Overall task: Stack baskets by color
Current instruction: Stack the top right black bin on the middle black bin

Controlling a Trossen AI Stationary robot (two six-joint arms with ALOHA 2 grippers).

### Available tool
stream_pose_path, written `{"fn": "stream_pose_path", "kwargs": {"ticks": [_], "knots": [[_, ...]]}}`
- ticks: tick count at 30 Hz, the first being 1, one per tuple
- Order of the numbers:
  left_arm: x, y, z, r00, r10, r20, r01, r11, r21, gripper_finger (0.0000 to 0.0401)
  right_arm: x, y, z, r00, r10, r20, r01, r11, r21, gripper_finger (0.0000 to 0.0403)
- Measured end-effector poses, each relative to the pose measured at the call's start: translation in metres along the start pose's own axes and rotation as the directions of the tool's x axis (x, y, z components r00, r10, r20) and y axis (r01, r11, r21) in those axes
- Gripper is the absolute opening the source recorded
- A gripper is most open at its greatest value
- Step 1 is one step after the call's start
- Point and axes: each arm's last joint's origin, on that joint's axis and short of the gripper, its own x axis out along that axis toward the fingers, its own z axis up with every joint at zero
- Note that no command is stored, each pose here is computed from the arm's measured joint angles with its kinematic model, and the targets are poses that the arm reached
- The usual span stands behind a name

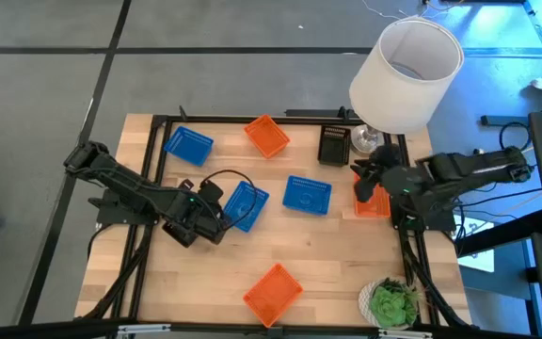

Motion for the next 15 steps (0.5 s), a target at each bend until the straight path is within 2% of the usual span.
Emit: {"fn": "stream_pose_path", "kwargs": {"ticks": [5, 9, 15], "knots": [[-0.004, -0.002, -0.005, 1.000, -0.015, 0.001, 0.015, 1.000, -0.008, 0.0064, 0.032, 0.005, 0.012, 0.979, 0.001, -0.202, -0.010, 0.999, -0.047, 0.0094], [-0.006, -0.003, -0.007, 1.000, -0.027, 0.003, 0.027, 1.000, -0.007, 0.0064, 0.059, 0.003, 0.020, 0.959, -0.044, -0.280, 0.071, 0.994, 0.086, 0.0094], [-0.006, -0.004, -0.008, 0.999, -0.033, 0.004, 0.033, 0.999, -0.026, 0.0064, 0.103, -0.013, 0.027, 0.926, -0.160, -0.342, 0.234, 0.954, 0.187, 0.0094]]}}
